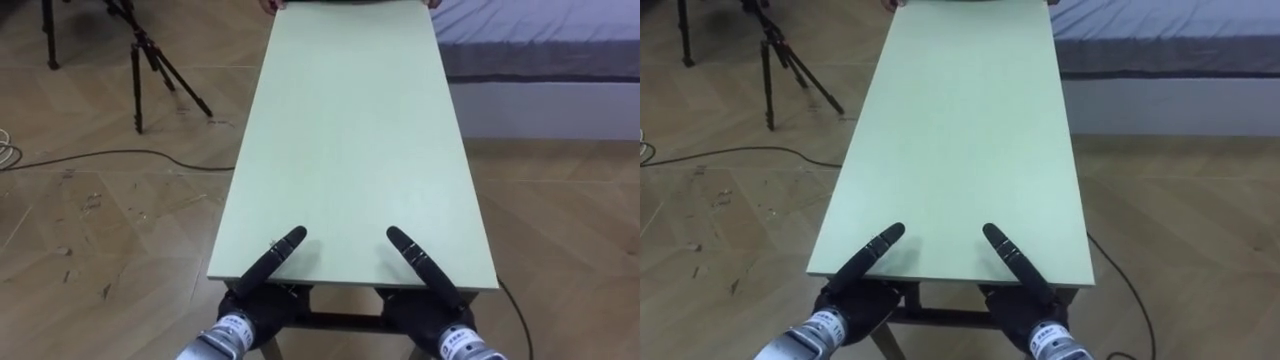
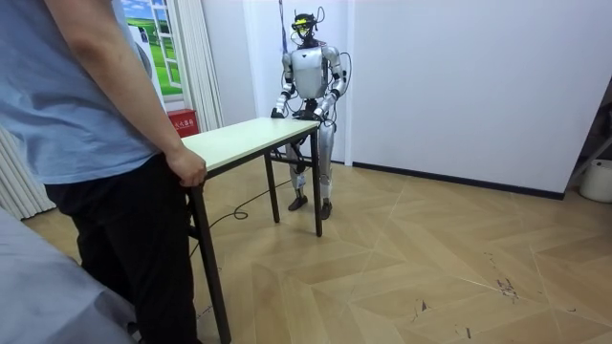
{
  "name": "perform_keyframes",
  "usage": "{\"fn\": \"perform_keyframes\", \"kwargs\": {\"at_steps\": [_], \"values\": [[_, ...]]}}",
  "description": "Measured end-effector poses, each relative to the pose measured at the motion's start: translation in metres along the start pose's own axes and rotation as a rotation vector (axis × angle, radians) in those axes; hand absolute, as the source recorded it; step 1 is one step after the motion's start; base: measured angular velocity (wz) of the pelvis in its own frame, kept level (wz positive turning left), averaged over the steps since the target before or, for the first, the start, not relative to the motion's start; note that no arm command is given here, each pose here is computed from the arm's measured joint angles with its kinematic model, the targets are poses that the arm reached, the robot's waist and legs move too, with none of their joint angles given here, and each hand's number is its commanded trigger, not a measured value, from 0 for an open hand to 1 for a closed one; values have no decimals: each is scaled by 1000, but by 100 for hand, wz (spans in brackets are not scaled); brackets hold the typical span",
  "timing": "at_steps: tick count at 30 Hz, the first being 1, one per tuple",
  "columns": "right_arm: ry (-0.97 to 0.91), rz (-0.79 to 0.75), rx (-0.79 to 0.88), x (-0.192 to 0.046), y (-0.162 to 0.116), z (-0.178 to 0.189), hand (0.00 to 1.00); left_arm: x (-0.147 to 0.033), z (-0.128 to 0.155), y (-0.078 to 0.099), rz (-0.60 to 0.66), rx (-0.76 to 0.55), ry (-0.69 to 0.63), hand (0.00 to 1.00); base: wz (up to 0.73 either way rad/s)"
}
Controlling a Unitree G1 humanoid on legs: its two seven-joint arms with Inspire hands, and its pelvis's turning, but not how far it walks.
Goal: Move table with human
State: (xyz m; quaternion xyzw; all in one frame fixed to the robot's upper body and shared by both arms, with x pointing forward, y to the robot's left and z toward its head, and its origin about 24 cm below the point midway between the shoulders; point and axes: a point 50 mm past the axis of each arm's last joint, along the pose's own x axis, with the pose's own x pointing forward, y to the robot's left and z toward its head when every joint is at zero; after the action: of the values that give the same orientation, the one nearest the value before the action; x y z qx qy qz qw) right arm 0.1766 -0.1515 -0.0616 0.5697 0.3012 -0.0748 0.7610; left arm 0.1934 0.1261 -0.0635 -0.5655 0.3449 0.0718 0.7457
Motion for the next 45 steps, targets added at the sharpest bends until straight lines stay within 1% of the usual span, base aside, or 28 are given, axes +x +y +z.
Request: {"fn": "perform_keyframes", "kwargs": {"at_steps": [6,9,11,12,13,14,15,16,17,20,22,25,29,45], "values": [[0,3,7,0,2,-1,0,0,1,-5,24,-68,-15,0,0],[1,8,34,1,3,-2,0,1,1,-6,30,-85,-29,0,0],[0,14,69,1,4,-3,0,1,1,-8,25,-128,-36,0,0],[-1,14,75,1,5,-3,0,1,1,-8,25,-128,-38,0,0],[-2,19,88,2,6,-4,11,1,2,-9,21,-129,-40,56,0],[-3,23,106,2,6,-4,33,1,2,-9,18,-129,-41,63,0],[-3,24,110,2,7,-4,56,1,2,-9,17,-131,-42,75,0],[-4,24,116,2,7,-4,83,1,2,-10,15,-148,-43,100,0],[-6,21,125,2,7,-5,100,1,2,-10,11,-173,-45,100,0],[-22,12,144,3,8,-7,100,1,2,-12,1,-218,-51,100,0],[-88,12,211,4,8,0,100,2,1,-13,-5,-247,-62,100,0],[-105,17,253,5,10,-3,100,2,2,-13,-5,-253,-69,100,0],[-122,-22,234,6,9,-2,100,3,-1,-15,-9,-261,-63,100,-1],[-135,-17,224,7,12,-3,100,4,-2,-15,-2,-228,-84,100,-1]]}}
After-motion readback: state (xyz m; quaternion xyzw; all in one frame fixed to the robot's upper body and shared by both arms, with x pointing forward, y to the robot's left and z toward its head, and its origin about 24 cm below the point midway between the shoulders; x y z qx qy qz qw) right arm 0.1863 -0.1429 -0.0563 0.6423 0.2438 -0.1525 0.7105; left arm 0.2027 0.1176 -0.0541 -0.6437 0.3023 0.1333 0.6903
